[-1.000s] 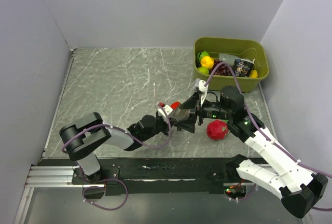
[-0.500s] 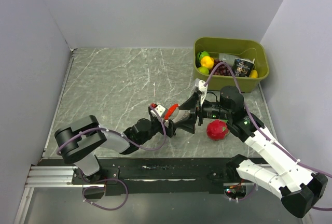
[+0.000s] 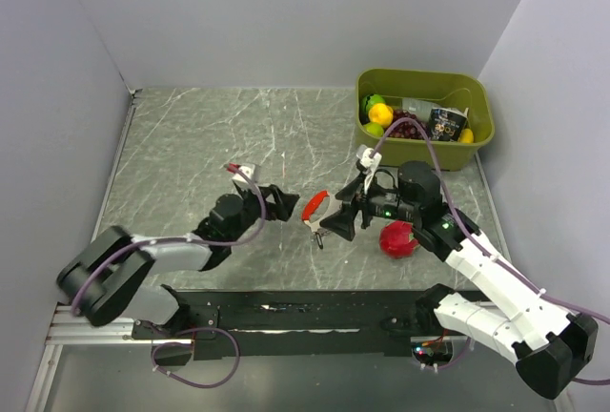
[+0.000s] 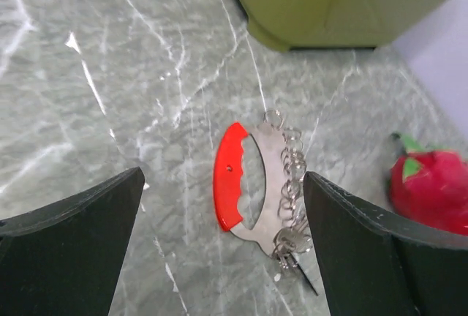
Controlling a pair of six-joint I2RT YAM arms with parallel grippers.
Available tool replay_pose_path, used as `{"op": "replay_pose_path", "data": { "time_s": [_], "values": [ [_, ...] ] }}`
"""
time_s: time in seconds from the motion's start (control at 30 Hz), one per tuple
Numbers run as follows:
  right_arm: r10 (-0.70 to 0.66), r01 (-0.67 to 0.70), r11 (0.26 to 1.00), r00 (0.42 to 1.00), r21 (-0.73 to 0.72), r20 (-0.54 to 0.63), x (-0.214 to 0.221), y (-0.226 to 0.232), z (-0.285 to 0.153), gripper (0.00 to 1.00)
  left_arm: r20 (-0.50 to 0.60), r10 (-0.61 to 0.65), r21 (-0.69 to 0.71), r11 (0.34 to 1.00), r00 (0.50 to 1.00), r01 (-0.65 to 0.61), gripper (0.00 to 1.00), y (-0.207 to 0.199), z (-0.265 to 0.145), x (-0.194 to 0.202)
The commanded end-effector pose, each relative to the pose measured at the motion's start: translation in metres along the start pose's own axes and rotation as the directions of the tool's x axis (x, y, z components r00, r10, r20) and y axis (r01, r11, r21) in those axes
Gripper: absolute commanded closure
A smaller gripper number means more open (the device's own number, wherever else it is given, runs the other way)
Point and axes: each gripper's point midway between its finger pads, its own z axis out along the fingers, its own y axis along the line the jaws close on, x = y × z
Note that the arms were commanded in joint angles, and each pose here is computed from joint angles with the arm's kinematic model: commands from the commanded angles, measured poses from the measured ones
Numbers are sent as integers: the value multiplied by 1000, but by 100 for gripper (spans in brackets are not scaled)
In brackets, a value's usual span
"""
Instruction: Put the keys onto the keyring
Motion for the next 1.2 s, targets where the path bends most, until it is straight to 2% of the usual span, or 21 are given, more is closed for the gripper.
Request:
{"op": "replay_pose_path", "data": {
  "time_s": [0.0, 0.1, 0.27, 0.3, 0.33, 0.43, 0.6, 0.93, 1.1, 1.17],
  "values": [
    [44, -39, 941, 999, 336, -6, 13, -62, -12, 0, -23, -119, -12, 993, 993, 119, 4, 1, -7, -41],
    [87, -97, 871, 995, 481, 44, 13, -88, -31, 0, -11, -165, -128, 978, 986, 162, 4, 22, -16, -69],
    [106, -167, 797, 985, 581, 138, 5, -102, -57, 0, 81, -157, -324, 930, 984, 175, 4, 47, -42, -114],
    [101, -171, 787, 984, 592, 150, 3, -103, -60, 0, 72, -160, -371, 912, 984, 176, 4, 52, -49, -118],
    [89, -180, 768, 980, 614, 176, -1, -105, -67, 0, 122, -161, -426, 883, 979, 198, 4, 60, -56, -129],
    [63, -202, 737, 971, 645, 232, -10, -106, -81, 0, 125, -142, -490, 852, 982, 186, 4, 64, -70, -144],
    [16, -213, 726, 956, 654, 293, -21, -98, -96, 0, 191, -139, -515, 829, 972, 220, 4, 63, -88, -168],
    [-91, -165, 761, 930, 628, 355, -45, -72, -119, 0, 371, -99, -452, 850, 924, 272, 4, 54, -131, -206],
    [-159, -113, 738, 929, 665, 334, -30, -88, -113, 0, 405, -83, -450, 849, 911, 277, 1, 60, -133, -202],
    [-194, -136, 673, 917, 728, 350, -20, -110, -115, 0, 397, -59, -475, 841, 916, 260, 4, 67, -131, -196]
  ]
}}
